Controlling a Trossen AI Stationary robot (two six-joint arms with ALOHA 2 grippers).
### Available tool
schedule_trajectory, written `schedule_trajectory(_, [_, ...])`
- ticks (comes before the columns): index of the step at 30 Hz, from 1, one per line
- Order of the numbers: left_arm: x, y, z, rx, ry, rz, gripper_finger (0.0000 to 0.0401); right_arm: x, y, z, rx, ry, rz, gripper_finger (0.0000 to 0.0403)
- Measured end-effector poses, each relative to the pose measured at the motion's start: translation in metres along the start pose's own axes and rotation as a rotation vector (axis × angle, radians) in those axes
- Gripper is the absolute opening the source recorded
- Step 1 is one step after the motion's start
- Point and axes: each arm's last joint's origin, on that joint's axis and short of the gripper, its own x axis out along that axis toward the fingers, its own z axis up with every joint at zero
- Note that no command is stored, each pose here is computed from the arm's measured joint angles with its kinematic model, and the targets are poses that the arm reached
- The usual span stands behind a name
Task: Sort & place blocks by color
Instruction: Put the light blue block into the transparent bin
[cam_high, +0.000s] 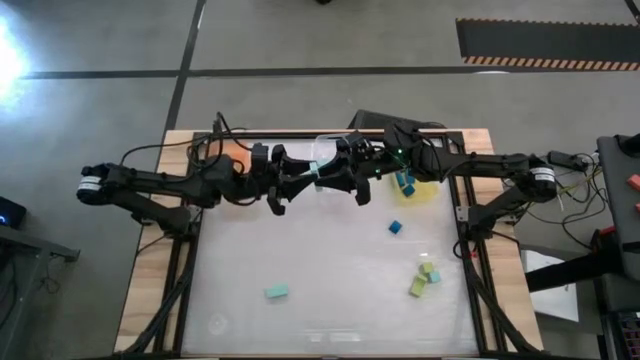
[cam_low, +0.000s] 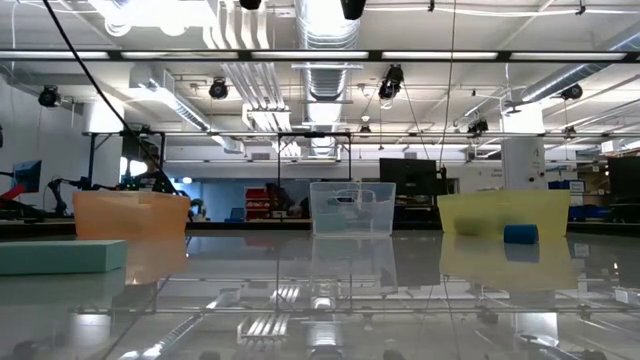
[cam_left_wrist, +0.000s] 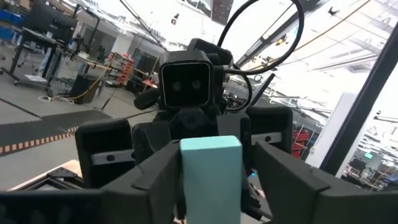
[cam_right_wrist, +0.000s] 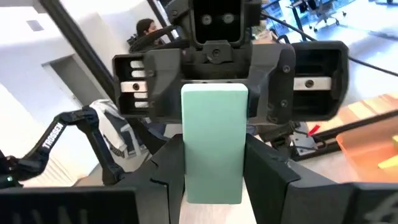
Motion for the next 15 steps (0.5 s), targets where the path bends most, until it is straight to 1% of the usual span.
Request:
schedule_trajectory(3, [-0.002,0.003,-0.002,0.005,0.021,0.018,0.0215,-0.004,-0.006,-0.001,0.037,0.036,-0.037,0.0119])
schedule_trajectory(7, [-0.009,0.007,-0.003,-0.004,0.082,0.059,0.0238,-0.013,-0.015,-0.005,0.096,0.126,-0.108,0.0119])
schedule_trajectory(11, [-0.023,0.004,0.01,-0.004,0.098,0.056,0.0247,-0.028,-0.035,-0.014,0.187,0.249,-0.263,0.0119])
schedule_trajectory(15, [-0.036,0.006,0.014,0.011,0.161,0.113,0.0249,-0.046,-0.058,-0.027,0.247,0.393,-0.448,0.0119])
